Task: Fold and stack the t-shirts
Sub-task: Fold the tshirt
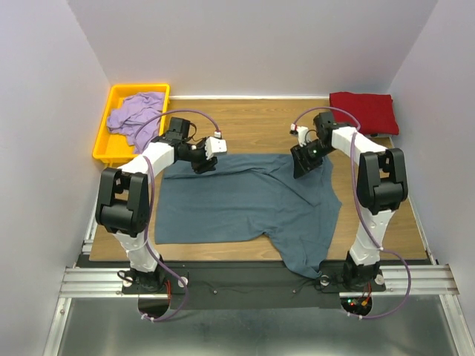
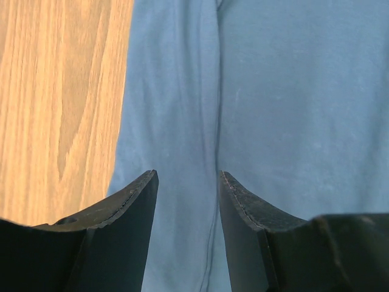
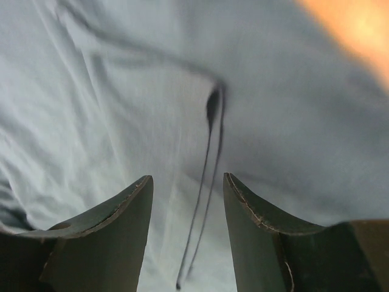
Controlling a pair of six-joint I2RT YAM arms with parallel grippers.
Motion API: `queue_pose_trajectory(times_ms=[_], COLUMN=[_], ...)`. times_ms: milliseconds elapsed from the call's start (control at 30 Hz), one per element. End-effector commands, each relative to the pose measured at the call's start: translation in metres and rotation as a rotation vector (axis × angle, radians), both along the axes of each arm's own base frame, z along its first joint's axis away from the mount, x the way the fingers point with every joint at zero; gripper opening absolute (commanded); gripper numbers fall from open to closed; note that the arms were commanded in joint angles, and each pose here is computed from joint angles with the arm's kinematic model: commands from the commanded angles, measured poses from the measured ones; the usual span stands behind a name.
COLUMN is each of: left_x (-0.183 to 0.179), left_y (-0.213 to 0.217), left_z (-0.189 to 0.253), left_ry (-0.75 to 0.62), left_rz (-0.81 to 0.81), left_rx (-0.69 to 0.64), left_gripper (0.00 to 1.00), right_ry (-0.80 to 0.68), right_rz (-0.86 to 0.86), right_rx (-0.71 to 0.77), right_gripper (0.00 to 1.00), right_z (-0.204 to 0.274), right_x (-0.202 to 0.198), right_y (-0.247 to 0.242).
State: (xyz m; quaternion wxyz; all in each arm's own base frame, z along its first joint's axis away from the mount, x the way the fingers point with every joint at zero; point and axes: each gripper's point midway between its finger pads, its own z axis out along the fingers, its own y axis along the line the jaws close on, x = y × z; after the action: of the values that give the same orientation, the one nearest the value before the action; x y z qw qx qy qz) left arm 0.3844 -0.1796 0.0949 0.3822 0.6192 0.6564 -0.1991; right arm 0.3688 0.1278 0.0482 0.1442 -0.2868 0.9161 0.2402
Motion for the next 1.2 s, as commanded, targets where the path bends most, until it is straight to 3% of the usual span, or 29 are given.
queue_pose_trajectory(times_ms=[0, 300, 533, 667, 800, 833, 933, 967, 1067, 1167], left_x=[0.018, 0.019, 0.018, 0.018, 0.016, 0.016, 0.016, 0.015, 0.016, 0.017], left_y=[-0.009, -0.012, -0.011, -0.012, -0.011, -0.011, -0.010, -0.010, -0.011, -0.014], left_z=[0.024, 0.023, 0.023, 0.023, 0.023, 0.024, 0.024, 0.025, 0.029, 0.030], left_ry=[-0.043, -0.041, -0.039, -0.035, -0.040, -0.042, -0.040, -0.038, -0.035, -0.021], left_rz=[0.021, 0.031, 0.035, 0.037, 0.040, 0.042, 0.045, 0.047, 0.058, 0.064], left_rx=[-0.066, -0.078, -0.079, -0.083, -0.079, -0.079, -0.080, -0.083, -0.095, -0.110], left_gripper=[0.55, 0.55, 0.55, 0.54, 0.54, 0.54, 0.54, 0.54, 0.52, 0.52], right_ry=[-0.125, -0.141, -0.092, -0.082, -0.104, -0.106, -0.116, -0.112, -0.094, -0.064], right_rz=[-0.019, -0.037, 0.009, 0.038, 0.048, 0.048, 0.054, 0.057, 0.082, 0.140], right_rx=[0.024, 0.028, 0.075, 0.100, 0.118, 0.118, 0.128, 0.130, 0.156, 0.190], right_gripper=[0.55, 0.56, 0.55, 0.43, 0.39, 0.31, 0.22, 0.14, 0.02, 0.01], right_z=[0.018, 0.010, 0.001, 0.004, 0.022, 0.025, 0.036, 0.038, 0.048, 0.054], right_x=[0.039, 0.064, 0.050, 0.039, 0.034, 0.033, 0.031, 0.029, 0.016, -0.012], right_y=[0.013, 0.024, 0.042, 0.050, 0.054, 0.054, 0.056, 0.057, 0.066, 0.083])
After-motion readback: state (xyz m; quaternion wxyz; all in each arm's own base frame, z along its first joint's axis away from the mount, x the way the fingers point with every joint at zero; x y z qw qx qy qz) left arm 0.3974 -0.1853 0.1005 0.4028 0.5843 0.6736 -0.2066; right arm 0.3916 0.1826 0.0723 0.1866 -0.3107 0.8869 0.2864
